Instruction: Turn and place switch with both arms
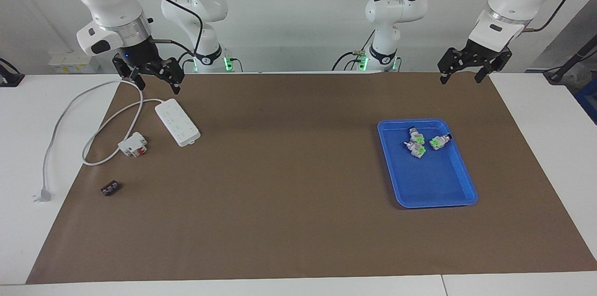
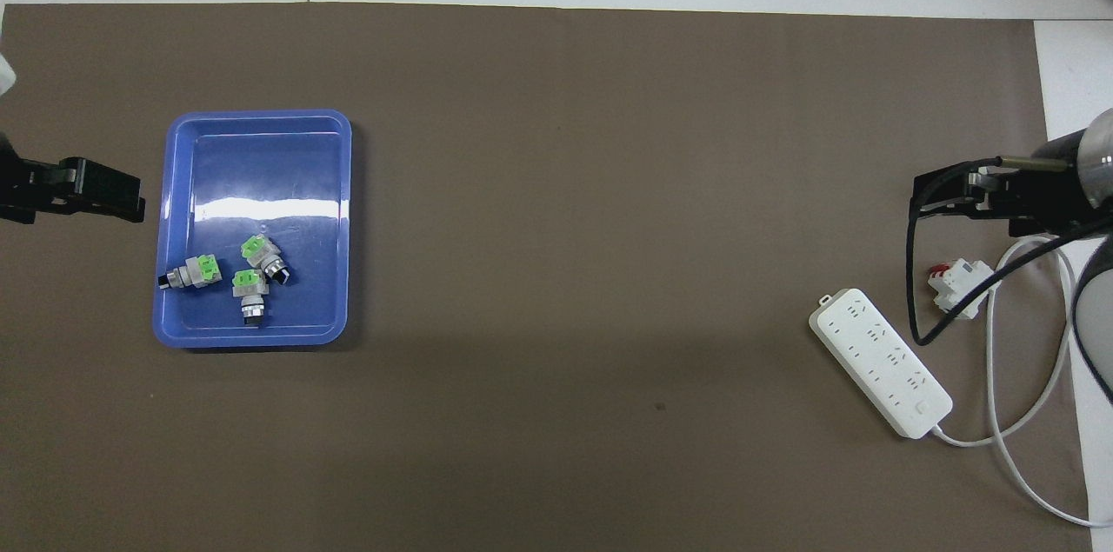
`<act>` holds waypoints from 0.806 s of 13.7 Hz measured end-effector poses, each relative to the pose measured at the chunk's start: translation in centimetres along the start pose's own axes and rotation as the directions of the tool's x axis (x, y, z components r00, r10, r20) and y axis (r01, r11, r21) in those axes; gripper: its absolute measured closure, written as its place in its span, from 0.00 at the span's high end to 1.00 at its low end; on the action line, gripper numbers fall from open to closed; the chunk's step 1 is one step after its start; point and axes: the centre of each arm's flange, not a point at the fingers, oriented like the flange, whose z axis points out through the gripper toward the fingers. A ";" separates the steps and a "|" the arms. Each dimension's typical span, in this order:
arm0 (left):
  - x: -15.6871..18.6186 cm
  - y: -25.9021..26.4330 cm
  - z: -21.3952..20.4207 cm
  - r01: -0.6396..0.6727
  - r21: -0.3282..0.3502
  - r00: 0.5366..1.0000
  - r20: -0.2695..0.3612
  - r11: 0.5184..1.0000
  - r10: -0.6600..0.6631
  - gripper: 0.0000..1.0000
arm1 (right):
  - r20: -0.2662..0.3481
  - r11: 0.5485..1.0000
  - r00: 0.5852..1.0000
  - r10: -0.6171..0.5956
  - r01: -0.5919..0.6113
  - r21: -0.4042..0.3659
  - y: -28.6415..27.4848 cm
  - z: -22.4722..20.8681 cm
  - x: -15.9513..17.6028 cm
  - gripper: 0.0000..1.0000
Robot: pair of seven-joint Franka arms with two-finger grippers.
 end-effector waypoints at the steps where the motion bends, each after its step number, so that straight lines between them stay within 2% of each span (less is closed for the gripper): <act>1: 0.2 -0.2 0.1 0.004 0.001 1.000 -0.011 1.000 -0.004 1.00 | 0.002 1.000 1.000 -0.004 0.004 0.001 0.0 0.1 0.0 1.00; 5: 0.8 -2.2 1.5 0.037 0.002 0.999 -0.027 0.999 -0.037 1.00 | 0.001 0.998 0.998 -0.063 0.063 0.002 -0.1 0.1 0.0 1.00; 11: -0.4 -0.9 3.2 0.014 0.001 1.000 0.015 1.000 -0.014 1.00 | 0.002 0.997 0.997 -0.083 0.083 0.002 -0.1 0.1 0.0 1.00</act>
